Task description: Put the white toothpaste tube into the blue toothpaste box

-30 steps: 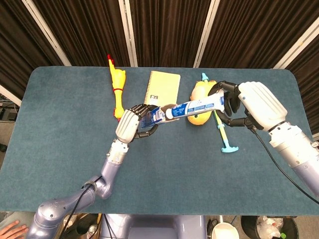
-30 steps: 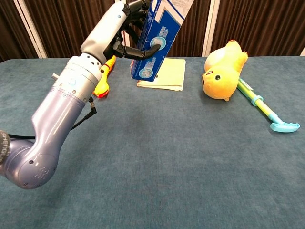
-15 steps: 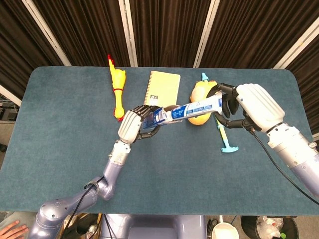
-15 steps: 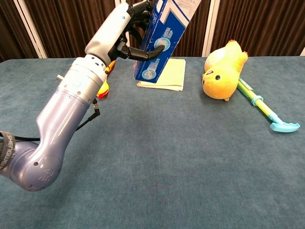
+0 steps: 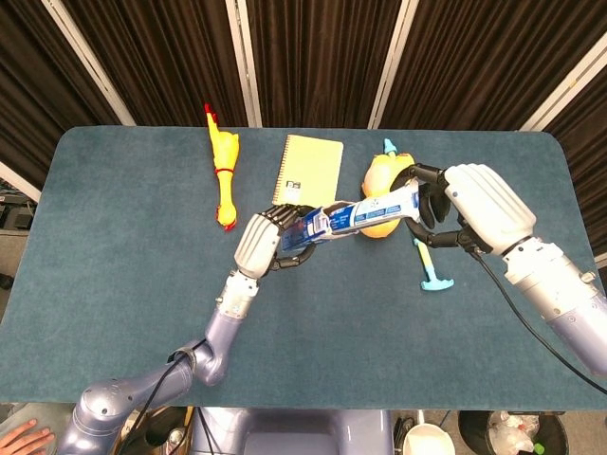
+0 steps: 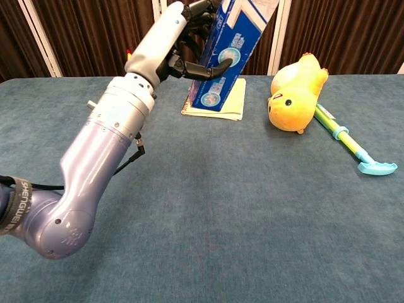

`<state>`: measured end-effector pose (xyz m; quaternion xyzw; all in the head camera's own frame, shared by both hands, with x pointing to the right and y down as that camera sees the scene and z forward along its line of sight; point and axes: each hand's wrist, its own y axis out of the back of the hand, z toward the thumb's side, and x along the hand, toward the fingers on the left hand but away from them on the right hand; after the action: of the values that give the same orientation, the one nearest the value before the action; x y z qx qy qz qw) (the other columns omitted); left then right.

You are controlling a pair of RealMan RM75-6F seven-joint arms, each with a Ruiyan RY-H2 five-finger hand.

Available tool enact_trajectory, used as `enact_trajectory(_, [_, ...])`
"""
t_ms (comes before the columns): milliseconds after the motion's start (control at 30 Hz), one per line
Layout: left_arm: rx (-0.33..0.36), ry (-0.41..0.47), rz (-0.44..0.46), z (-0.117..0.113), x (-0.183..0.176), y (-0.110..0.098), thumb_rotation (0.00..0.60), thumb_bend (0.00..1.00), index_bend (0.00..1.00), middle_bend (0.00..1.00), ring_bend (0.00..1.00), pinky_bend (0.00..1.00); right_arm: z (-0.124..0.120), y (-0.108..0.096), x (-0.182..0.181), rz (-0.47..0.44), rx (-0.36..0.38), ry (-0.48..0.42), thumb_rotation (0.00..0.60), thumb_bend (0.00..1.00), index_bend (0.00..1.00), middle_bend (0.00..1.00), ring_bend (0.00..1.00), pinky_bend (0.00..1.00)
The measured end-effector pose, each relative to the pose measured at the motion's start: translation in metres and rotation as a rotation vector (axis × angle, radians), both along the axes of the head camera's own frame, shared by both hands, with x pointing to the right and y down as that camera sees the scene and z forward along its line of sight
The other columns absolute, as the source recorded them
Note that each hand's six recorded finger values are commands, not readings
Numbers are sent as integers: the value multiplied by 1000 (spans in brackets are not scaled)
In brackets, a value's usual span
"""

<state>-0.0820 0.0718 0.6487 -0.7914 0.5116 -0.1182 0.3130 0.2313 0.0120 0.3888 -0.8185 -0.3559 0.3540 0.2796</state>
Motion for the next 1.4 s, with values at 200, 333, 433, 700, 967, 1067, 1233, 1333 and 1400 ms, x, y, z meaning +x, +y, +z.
enact_trajectory(200, [-9,14,16,-1,10,7,600,364,277,393,377,458,6,8,-2,0,-7,-5,600,527,815,737,690,608])
enact_trajectory(333, [-12,28,21,-4,17,10,600,364,277,392,376,458,8,10,-3,-4,-8,0,600,527,815,737,690,608])
enact_trajectory(433, [-14,42,25,-7,23,11,600,364,277,392,376,458,9,11,-3,-3,-11,-1,600,527,815,737,690,608])
enact_trajectory(700, [-13,69,30,-15,36,13,600,364,276,391,376,458,14,13,-2,-5,-17,5,600,527,812,738,690,608])
enact_trajectory(967, [-16,101,30,-25,46,13,600,364,275,393,376,458,20,16,-1,-23,-21,43,600,519,352,459,359,465])
enact_trajectory(1067, [-11,113,27,-28,46,12,600,365,276,393,376,458,24,18,1,-34,-25,68,600,460,121,268,181,342])
enact_trajectory(1233, [-7,120,20,-30,42,10,600,366,276,392,376,458,28,20,5,-56,-11,129,600,400,0,116,54,231])
enact_trajectory(1333, [-9,120,13,-29,38,9,600,366,276,393,376,458,32,21,10,-62,-5,171,600,399,0,62,22,200])
enact_trajectory(1400, [-13,124,5,-28,34,9,600,367,277,393,376,458,35,21,13,-64,-2,196,600,399,0,45,11,188])
